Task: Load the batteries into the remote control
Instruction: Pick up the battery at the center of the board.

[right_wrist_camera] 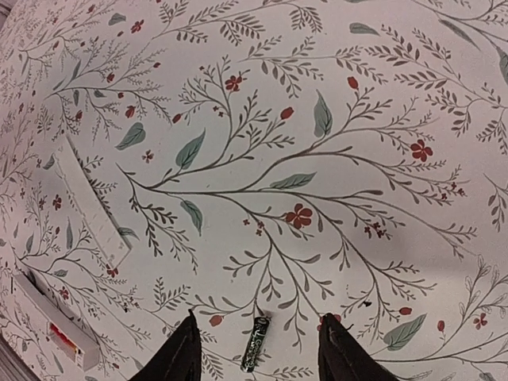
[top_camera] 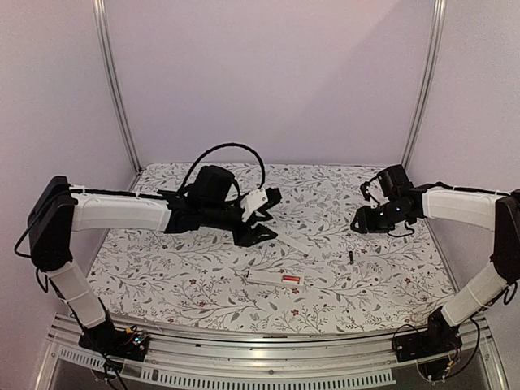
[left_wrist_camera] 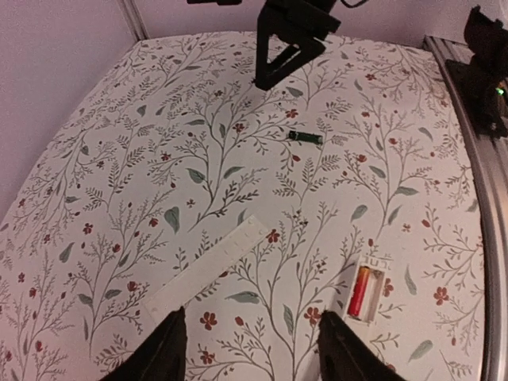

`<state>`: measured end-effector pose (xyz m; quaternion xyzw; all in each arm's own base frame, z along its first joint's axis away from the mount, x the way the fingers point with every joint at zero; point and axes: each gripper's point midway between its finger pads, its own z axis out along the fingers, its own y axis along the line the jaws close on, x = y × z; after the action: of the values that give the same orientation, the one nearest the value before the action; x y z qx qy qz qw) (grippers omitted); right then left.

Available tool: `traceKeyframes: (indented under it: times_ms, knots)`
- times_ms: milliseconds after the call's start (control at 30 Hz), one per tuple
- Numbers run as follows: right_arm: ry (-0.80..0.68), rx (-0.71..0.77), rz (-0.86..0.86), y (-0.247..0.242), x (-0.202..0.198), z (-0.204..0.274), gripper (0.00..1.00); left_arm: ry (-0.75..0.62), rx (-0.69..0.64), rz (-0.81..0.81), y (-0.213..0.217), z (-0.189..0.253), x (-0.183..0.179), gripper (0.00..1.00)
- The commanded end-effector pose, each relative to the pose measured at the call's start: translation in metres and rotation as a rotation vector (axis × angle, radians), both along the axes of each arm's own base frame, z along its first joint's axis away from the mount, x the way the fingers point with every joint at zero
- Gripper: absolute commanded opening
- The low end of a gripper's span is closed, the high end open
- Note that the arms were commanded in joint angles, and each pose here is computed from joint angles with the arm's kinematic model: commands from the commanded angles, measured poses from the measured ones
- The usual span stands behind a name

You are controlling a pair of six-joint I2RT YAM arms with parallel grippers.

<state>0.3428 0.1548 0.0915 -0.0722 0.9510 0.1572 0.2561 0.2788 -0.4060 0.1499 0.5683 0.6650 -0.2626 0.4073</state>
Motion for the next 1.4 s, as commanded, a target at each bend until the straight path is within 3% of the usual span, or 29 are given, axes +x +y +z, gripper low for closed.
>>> traceKeyframes:
  times_ms: [0, 133, 567, 800, 1200, 1367]
  knots:
    - [0.175, -0.051, -0.081, -0.01, -0.023, -0.037, 0.5, -0.014, -0.163, 0.222, 0.016, 0.032, 0.023, 0.67]
    - [0.203, -0.08, -0.108, -0.011, -0.033, -0.043, 0.51, -0.039, -0.188, 0.333, 0.032, 0.037, 0.034, 0.8]
    - [0.316, -0.092, -0.065, 0.01, -0.04, -0.077, 0.39, -0.023, -0.112, 0.359, 0.049, 0.013, 0.031, 0.81]
    - [0.351, -0.161, -0.06, 0.007, -0.043, -0.087, 0.2, -0.039, -0.096, 0.352, 0.052, 0.013, 0.029, 0.81]
    - [0.383, -0.274, -0.038, 0.004, -0.054, -0.082, 0.18, -0.052, -0.093, 0.349, 0.052, 0.014, 0.03, 0.81]
    - [0.39, -0.285, -0.025, 0.005, -0.052, -0.085, 0.04, -0.054, -0.09, 0.351, 0.052, 0.014, 0.03, 0.81]
